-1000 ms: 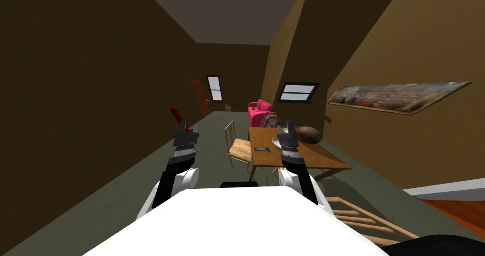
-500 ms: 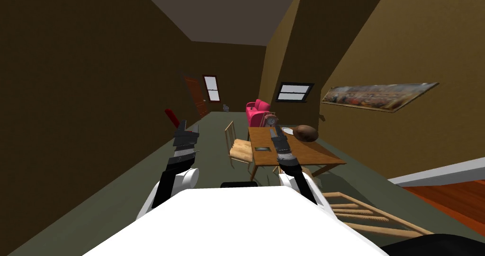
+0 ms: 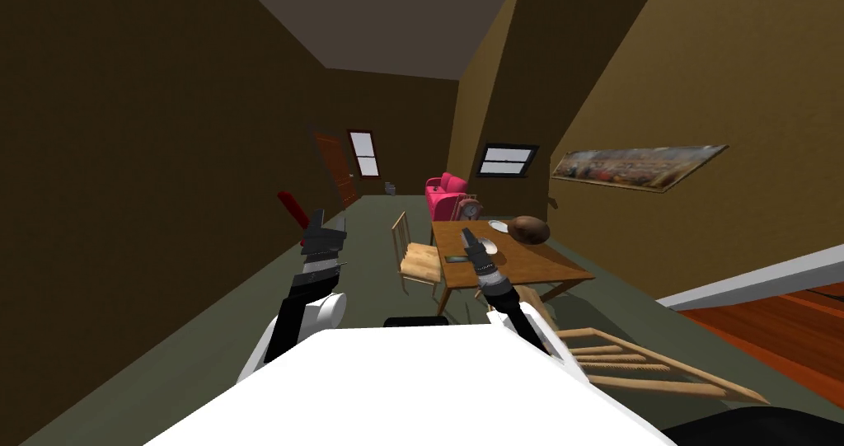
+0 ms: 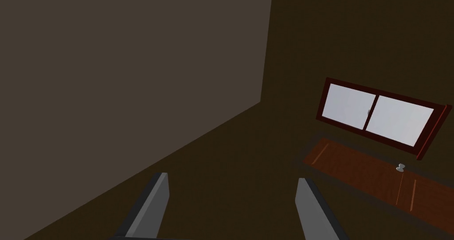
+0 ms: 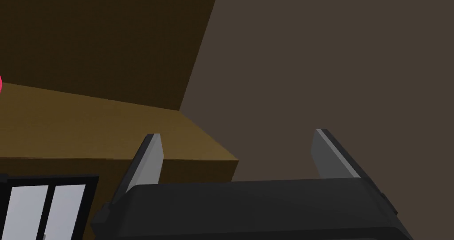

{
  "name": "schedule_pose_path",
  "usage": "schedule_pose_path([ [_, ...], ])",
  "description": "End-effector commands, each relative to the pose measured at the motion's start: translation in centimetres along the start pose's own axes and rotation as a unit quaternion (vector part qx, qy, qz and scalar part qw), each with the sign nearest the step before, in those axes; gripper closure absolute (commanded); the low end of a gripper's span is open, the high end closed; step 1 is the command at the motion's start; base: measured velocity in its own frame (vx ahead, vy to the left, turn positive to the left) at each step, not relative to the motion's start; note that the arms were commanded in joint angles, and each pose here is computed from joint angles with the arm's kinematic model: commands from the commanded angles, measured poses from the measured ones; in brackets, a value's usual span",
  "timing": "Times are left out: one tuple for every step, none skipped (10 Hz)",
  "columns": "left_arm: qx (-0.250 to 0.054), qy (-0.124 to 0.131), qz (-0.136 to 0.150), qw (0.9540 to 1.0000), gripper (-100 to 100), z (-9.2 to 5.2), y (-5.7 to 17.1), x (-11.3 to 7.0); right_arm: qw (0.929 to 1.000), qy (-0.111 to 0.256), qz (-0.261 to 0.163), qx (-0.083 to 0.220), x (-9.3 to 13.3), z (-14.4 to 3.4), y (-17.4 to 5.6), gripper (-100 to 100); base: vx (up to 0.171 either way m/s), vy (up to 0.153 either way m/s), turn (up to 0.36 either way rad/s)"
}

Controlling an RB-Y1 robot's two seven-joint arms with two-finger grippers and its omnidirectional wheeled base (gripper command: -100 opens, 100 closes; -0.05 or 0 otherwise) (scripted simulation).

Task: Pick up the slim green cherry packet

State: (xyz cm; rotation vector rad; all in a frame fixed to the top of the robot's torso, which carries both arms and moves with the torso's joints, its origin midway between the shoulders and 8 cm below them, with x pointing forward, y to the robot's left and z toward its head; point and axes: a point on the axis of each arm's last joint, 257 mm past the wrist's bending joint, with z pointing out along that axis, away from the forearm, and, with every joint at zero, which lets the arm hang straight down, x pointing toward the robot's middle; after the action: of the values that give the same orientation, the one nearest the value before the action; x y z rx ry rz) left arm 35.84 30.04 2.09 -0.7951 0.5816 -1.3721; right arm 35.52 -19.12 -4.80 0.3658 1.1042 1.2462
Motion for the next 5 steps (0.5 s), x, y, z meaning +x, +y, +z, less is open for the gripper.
schedule_pose_path([
  [0.0,0.0,0.0,1.0,0,0.0,0.0,0.0,0.9986,0.047,-0.021,0.015,2.9,-0.9,-1.4,-100,0.052,0.105,-0.11],
  [0.0,0.0,0.0,1.0,0,0.0,0.0,0.0,0.9981,0.055,-0.025,0.015,3.1,-1.1,-1.4,-100,0.039,0.084,-0.034],
  [0.0,0.0,0.0,1.0,0,0.0,0.0,0.0,0.9948,0.09,-0.041,0.025,5.0,-1.9,-2.4,-100,0.03,0.075,-0.041],
  [0.0,0.0,0.0,1.0,0,0.0,0.0,0.0,0.9907,0.121,-0.052,0.035,6.9,-2.9,-3.5,-100,0.054,0.093,-0.065],
  [0.0,0.0,0.0,1.0,0,0.0,0.0,0.0,0.9887,0.133,-0.061,0.035,7.1,-3.2,-3.6,-100,0.044,0.077,-0.033],
])
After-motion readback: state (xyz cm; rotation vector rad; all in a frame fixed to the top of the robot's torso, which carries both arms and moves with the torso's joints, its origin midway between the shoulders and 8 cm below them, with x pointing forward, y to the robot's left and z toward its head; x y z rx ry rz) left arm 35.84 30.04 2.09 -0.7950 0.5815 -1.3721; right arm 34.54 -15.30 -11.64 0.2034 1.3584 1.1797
